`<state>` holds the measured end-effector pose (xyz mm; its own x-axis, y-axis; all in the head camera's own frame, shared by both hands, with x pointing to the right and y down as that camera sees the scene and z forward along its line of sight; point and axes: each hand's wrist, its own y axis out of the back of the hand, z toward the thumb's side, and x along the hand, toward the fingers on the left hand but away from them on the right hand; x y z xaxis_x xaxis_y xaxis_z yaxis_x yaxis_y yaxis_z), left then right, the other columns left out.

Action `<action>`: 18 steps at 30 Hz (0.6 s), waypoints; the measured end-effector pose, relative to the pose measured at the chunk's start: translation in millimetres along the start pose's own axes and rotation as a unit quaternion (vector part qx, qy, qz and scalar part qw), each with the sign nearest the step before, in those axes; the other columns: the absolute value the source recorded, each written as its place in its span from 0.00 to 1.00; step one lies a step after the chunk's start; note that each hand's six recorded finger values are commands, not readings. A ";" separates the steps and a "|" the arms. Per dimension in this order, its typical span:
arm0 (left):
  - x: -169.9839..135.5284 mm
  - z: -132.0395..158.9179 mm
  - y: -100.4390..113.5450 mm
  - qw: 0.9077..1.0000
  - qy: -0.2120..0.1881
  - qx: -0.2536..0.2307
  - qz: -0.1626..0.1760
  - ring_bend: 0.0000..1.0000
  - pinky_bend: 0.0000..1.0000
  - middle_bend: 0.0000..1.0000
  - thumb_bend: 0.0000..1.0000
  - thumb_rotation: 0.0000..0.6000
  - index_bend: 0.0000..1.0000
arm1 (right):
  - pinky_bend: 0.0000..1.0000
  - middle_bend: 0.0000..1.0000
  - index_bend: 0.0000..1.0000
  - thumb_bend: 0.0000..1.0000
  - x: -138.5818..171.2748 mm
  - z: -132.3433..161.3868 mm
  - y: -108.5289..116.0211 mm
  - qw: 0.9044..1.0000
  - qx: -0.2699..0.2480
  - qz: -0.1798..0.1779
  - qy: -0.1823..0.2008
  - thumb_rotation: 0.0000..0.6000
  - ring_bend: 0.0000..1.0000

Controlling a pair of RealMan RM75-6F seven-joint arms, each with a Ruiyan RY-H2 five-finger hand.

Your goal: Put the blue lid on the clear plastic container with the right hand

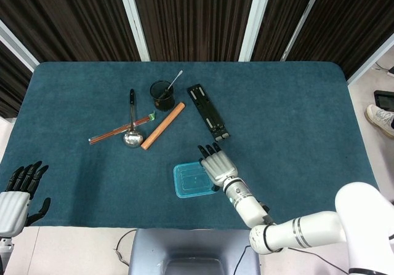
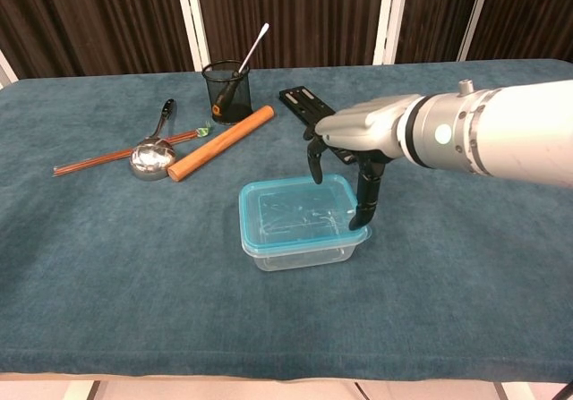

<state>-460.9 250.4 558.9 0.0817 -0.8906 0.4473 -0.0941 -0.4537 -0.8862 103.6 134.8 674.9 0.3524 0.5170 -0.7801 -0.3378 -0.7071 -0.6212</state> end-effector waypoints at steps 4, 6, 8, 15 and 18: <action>-0.2 0.1 0.0 1.000 0.000 0.000 0.000 0.00 0.06 0.00 0.42 1.00 0.00 | 0.02 0.04 0.46 0.14 -0.3 0.0 -0.7 1.000 0.000 0.001 0.000 1.00 0.00; -0.3 0.2 0.1 1.000 0.000 0.000 0.000 0.00 0.06 0.00 0.43 1.00 0.00 | 0.02 0.04 0.46 0.14 -0.5 -0.2 -1.5 1.000 0.000 0.002 -0.001 1.00 0.00; -0.3 0.0 0.2 1.000 0.000 0.000 0.000 0.00 0.06 0.00 0.42 1.00 0.00 | 0.02 0.04 0.46 0.14 -1.2 0.0 -3.1 1.000 -0.001 0.003 0.000 1.00 0.00; -0.5 -0.2 0.6 1.000 0.000 -0.001 0.001 0.00 0.06 0.00 0.42 1.00 0.00 | 0.02 0.04 0.46 0.14 -3.7 0.2 -7.0 1.000 -0.002 0.006 0.000 1.00 0.00; -0.6 -0.4 0.7 1.000 0.000 -0.002 0.001 0.00 0.06 0.00 0.42 1.00 0.00 | 0.02 0.04 0.47 0.14 -3.9 0.9 -5.5 1.000 -0.004 0.003 0.001 1.00 0.00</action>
<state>-461.5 250.6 558.0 0.0811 -0.8920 0.4448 -0.0979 -0.4512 -0.8870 103.3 137.1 681.3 0.3521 0.5124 -0.7832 -0.3324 -0.7138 -0.6164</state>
